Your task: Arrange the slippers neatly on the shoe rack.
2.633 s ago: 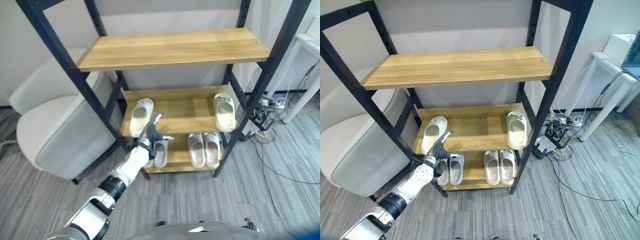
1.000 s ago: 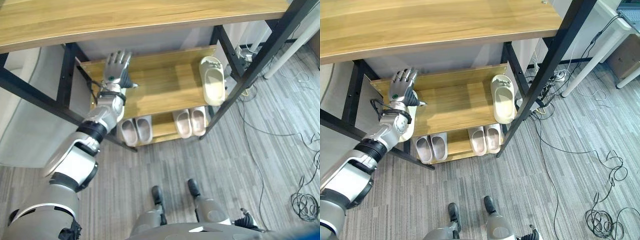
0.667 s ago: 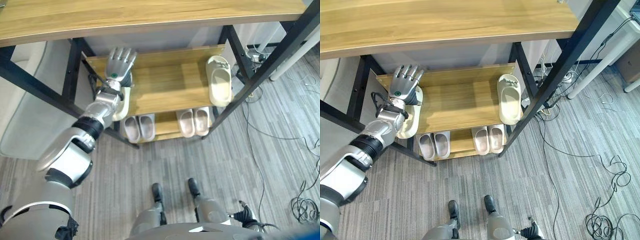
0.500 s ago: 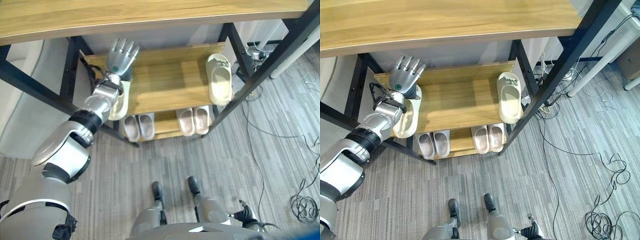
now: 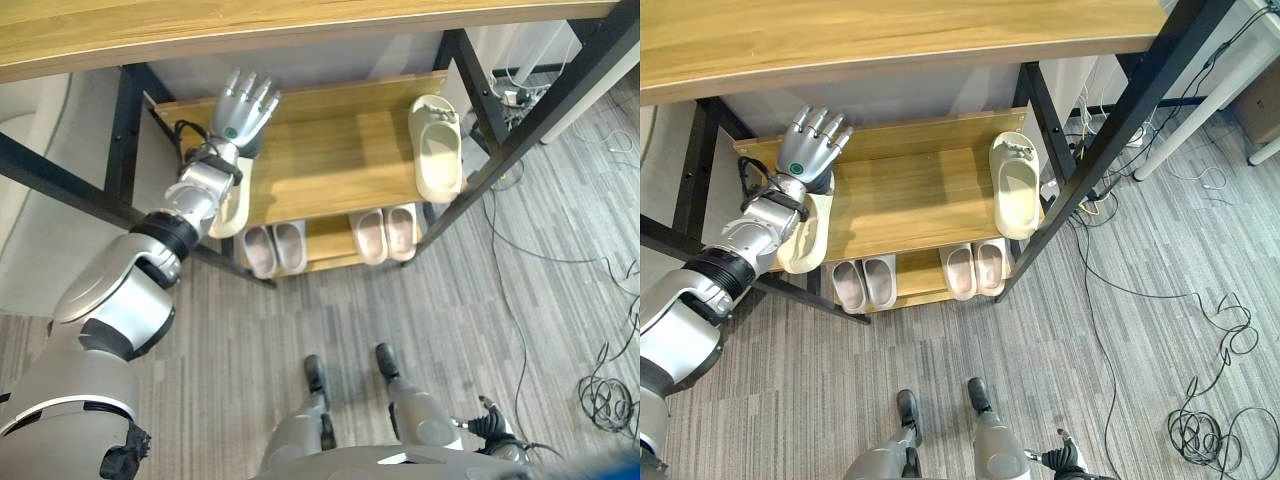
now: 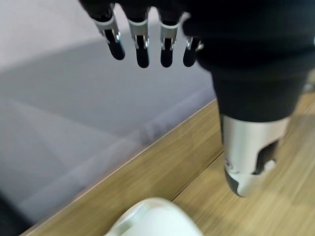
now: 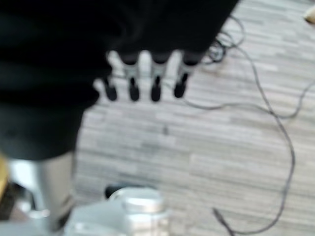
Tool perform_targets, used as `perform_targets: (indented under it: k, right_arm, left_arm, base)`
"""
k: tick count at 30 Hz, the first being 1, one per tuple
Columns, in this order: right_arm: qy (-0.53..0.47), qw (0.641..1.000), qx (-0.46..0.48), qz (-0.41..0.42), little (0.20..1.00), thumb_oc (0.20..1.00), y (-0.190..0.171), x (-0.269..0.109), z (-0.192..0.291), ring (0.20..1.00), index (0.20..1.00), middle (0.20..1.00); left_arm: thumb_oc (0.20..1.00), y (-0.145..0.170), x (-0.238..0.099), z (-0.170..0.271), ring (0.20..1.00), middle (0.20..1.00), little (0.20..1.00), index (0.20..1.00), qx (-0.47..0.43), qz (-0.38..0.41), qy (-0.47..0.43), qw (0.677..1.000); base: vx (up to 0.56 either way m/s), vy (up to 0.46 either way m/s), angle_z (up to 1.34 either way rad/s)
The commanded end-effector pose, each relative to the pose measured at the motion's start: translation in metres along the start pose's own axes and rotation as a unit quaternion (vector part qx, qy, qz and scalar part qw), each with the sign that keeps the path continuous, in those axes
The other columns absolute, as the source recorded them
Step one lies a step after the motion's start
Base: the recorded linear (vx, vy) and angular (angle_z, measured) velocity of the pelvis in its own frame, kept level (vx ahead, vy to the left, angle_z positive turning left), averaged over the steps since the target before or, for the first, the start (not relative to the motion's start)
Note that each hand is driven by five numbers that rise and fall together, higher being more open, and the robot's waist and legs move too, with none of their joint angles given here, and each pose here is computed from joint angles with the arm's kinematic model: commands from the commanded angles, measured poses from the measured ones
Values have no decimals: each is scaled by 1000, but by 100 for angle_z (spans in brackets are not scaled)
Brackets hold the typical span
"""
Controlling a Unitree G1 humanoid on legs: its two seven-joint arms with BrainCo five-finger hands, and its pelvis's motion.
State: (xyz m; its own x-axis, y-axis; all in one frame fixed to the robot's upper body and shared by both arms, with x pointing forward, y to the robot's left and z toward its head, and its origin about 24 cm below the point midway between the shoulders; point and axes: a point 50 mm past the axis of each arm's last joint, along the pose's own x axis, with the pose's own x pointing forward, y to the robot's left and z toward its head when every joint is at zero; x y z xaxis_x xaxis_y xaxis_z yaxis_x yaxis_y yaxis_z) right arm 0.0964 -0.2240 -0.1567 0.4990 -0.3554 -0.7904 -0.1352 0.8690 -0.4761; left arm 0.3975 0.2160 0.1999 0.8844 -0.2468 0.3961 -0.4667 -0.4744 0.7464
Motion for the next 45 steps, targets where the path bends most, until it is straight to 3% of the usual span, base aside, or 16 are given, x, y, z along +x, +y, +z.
perform_targets:
  k: [1, 9, 36, 45]
  right_arm:
    - [-10, 1000, 12, -15, 1000, 1000, -13, 4, 5, 1000, 1000, 1000]
    - [-25, 999, 28, -11, 1000, 1000, -11, 5, 14, 1000, 1000, 1000]
    - [-68, 997, 23, -9, 1000, 1000, -12, 10, 41, 1000, 1000, 1000]
    - [-81, 997, 13, -11, 1000, 1000, -12, 10, 46, 1000, 1000, 1000]
  left_arm:
    - [1000, 34, 20, -39, 1000, 1000, 1000, 1000, 33, 49, 58, 997]
    - [1000, 35, 20, -51, 1000, 1000, 1000, 1000, 68, 34, 60, 995]
    - [1000, -8, -1, -60, 1000, 1000, 1000, 1000, 115, -74, 99, 986]
    - [1000, 3, 6, -68, 1000, 1000, 1000, 1000, 131, -58, 112, 983]
  base:
    - [-1, -1, 7]
    - [-1, -1, 4]
    - [-1, 2, 0]
    - [17, -2, -7]
